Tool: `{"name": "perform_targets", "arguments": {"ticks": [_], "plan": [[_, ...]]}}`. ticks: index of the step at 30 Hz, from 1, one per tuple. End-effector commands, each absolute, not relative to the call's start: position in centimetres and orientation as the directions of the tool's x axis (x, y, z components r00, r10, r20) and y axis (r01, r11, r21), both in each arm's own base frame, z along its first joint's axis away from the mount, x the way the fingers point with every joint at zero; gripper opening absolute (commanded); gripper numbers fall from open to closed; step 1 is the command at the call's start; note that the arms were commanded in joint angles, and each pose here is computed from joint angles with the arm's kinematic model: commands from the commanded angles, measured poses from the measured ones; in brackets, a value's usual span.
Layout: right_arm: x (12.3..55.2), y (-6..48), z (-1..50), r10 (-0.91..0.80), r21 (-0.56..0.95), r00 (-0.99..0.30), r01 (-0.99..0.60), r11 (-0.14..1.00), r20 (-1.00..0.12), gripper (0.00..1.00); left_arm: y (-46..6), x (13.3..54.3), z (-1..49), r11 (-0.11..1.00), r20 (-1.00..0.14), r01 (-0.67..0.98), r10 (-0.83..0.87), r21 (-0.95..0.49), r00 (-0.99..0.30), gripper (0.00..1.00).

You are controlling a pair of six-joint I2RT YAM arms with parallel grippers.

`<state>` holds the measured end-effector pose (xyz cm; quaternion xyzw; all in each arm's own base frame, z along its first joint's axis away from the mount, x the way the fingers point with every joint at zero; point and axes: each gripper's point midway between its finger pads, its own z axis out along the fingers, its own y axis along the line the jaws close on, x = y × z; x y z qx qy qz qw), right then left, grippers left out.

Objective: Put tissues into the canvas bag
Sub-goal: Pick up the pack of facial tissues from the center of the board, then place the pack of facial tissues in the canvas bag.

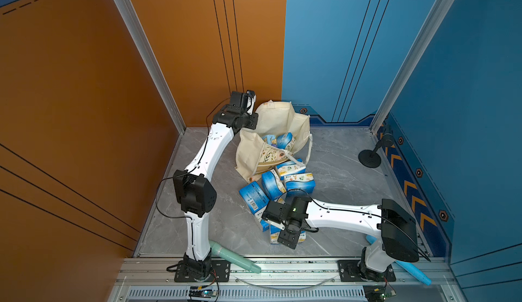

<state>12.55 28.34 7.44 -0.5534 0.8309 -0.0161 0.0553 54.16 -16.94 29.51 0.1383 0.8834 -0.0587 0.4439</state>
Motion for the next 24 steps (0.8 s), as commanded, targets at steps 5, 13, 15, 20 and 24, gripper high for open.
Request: {"name": "perform_targets", "arguments": {"ticks": [5,13,15,20,24], "plan": [[12.9,25.7,7.5,-0.841,-0.056,-0.538,-0.839,0.541,-0.058,0.51,-17.3,54.2,28.3,0.950,-0.777,0.313,0.206,0.013,-0.594,0.00],[14.2,23.3,11.2,-0.704,0.037,-0.681,-0.723,0.690,-0.201,0.32,-17.4,54.1,28.4,0.948,-0.778,0.317,0.207,0.011,-0.593,0.00],[14.9,23.3,13.5,-0.646,0.092,-0.707,-0.692,0.716,-0.289,0.32,-17.4,54.1,28.4,0.949,-0.779,0.316,0.207,0.012,-0.592,0.00],[17.9,22.9,21.9,-0.435,0.205,-0.713,-0.620,0.757,-0.550,0.32,-17.3,54.1,28.6,0.948,-0.780,0.317,0.210,0.016,-0.589,0.00],[20.6,22.9,30.4,-0.251,0.258,-0.615,-0.617,0.744,-0.747,0.32,-17.2,54.0,28.6,0.949,-0.781,0.314,0.209,0.018,-0.589,0.00]]}}
